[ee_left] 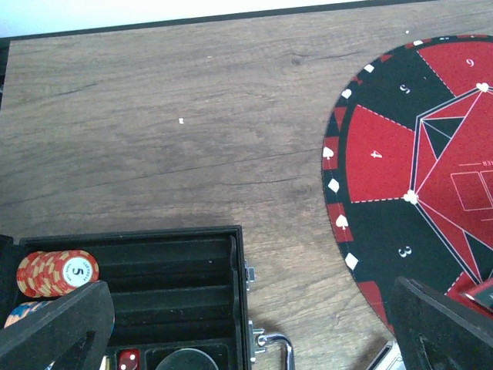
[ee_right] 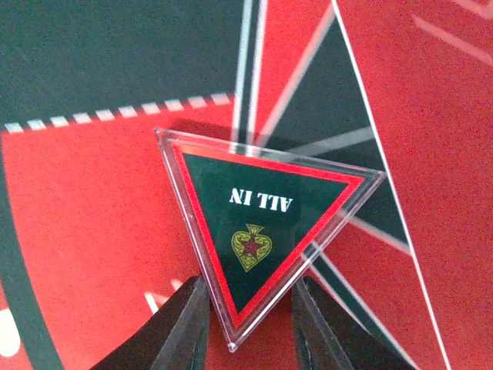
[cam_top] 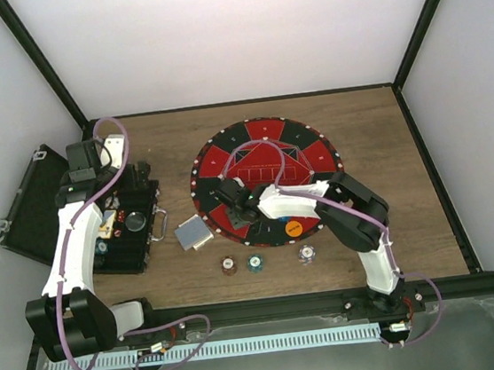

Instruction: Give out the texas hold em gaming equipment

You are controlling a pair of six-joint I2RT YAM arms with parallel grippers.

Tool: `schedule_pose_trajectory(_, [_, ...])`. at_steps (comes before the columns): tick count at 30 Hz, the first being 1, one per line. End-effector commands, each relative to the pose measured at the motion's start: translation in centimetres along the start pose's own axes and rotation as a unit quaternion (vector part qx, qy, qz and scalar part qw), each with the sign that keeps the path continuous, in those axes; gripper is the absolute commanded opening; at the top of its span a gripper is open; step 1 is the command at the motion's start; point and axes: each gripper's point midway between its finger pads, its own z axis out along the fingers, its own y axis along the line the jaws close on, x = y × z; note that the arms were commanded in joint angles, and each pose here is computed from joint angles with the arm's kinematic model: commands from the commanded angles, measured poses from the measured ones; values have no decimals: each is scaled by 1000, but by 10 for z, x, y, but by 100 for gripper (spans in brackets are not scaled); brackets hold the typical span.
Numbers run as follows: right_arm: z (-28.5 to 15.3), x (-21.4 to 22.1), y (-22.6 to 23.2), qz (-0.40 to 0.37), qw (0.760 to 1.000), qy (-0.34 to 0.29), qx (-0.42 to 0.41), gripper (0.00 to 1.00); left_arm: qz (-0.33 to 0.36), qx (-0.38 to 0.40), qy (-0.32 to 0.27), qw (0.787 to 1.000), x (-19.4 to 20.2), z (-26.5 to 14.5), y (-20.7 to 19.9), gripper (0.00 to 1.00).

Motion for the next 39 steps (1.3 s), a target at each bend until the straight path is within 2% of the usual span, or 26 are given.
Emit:
schedule_pose_trajectory(1, [18,-30,7,-37,999,-15,-7,31,-5,0,-3,1000,-5,-8,0,100])
schedule_pose_trajectory(8, [47,-58,24,-79,996,-17,-32,31,-6,2,-4,1000,-7,-11,-1,100])
schedule_pose_trajectory(15, [51,-89,27,-82,996,-28,-34,34,-16,13,0,1000,-8,-8,-3,100])
schedule_pose_trajectory(19, [21,-92,19,-68,997,-33,-32,45,-18,19,0,1000,-8,-8,-5,100])
schedule_pose_trajectory(23, [-18,-73,0,-34,998,-35,-29,69,-16,26,3,1000,-6,-8,-8,100])
schedule_pose_trajectory(25, [-27,-46,-18,-16,1000,-17,-20,76,-14,32,3,999,-5,-8,-10,100])
schedule_pose_trajectory(33, [-45,36,-77,48,998,43,26,81,-5,49,2,999,-4,-11,-17,100])
schedule_pose_trajectory(39, [-48,53,-90,65,996,51,32,82,0,58,-1,998,-5,-13,-20,100])
